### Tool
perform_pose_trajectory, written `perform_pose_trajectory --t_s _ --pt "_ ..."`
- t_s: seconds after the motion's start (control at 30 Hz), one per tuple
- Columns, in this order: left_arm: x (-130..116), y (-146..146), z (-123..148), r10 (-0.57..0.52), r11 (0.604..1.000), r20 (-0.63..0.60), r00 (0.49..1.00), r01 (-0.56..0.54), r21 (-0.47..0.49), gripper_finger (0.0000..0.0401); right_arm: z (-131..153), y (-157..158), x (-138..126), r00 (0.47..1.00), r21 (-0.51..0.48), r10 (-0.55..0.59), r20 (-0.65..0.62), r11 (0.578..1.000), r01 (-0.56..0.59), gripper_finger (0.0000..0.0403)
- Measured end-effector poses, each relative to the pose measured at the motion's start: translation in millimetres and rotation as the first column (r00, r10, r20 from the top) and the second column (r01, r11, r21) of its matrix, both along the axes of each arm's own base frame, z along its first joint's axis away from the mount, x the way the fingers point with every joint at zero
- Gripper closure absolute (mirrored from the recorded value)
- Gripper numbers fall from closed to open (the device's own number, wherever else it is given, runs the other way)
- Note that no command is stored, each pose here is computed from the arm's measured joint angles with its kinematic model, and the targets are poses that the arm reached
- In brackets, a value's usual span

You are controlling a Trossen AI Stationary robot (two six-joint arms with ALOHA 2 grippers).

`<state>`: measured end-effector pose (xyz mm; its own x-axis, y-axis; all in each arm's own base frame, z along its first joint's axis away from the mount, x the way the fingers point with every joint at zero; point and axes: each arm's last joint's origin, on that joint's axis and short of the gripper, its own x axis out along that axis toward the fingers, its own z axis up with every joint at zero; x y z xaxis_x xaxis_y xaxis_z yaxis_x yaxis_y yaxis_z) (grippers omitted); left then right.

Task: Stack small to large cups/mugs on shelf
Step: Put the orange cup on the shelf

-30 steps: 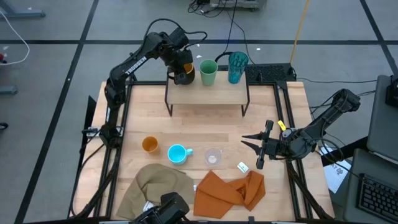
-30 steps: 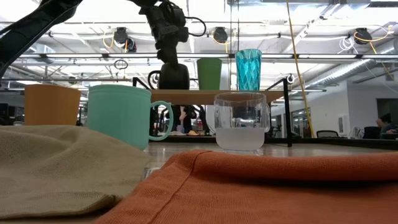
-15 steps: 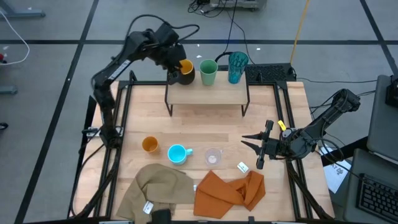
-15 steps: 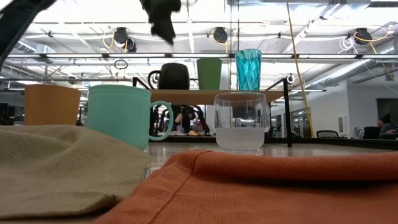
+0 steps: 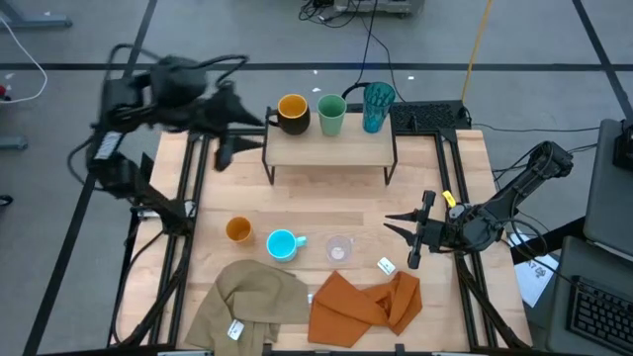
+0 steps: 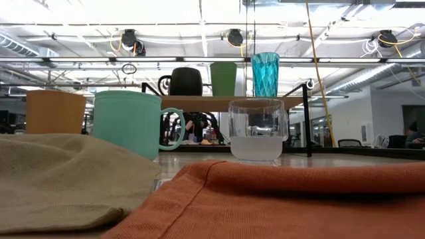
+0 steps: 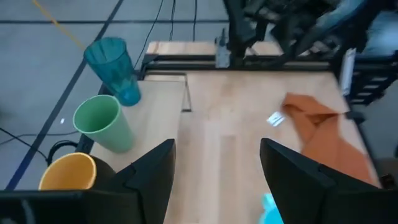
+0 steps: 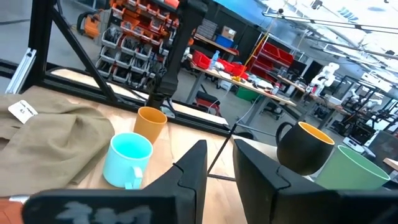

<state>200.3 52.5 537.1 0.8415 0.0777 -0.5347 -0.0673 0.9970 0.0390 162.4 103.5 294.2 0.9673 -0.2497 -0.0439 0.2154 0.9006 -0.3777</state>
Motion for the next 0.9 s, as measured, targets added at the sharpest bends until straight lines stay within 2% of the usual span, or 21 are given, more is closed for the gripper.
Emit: perform_pose_trajectory --t_s 0.13,0.27,0.37,0.43,0.57,0.67,0.8,0.9 --pt "-28 -23 4 -0.008 1.000 -0.027 1.000 0.007 -0.024 0.0167 2 0 0 1.000 0.027 0.000 0.023 1.000 0.000 0.0332" --pt "-47 -40 2 0.037 0.998 -0.071 0.997 -0.041 -0.052 0.0167 3 0 0 0.999 0.040 -0.001 0.035 0.999 -0.001 0.0332" --pt "-58 -54 -3 0.009 1.000 -0.080 0.997 -0.011 -0.024 0.0167 4 0 0 0.999 0.052 -0.002 0.039 0.999 0.000 0.0332" --pt "-64 -59 -8 0.042 0.999 -0.095 0.995 -0.042 0.008 0.0167 4 0 0 0.999 0.055 -0.002 0.041 0.998 0.000 0.0332" --pt "-76 -68 -28 0.087 0.996 -0.141 0.986 -0.082 0.040 0.0167 5 0 0 0.998 0.067 -0.003 0.055 0.998 -0.001 0.0332" --pt "-93 -69 -45 0.127 0.992 -0.161 0.979 -0.124 0.029 0.0167 6 0 0 0.998 0.071 -0.002 0.060 0.997 -0.002 0.0332" --pt "-117 -66 -75 0.223 0.973 -0.134 0.966 -0.229 -0.027 0.0167 6 0 0 0.998 0.072 -0.002 0.061 0.997 -0.002 0.0332" --pt "-125 -67 -105 0.222 0.970 -0.090 0.971 -0.229 -0.083 0.0167 6 0 0 0.998 0.070 -0.001 0.059 0.998 -0.003 0.0332"
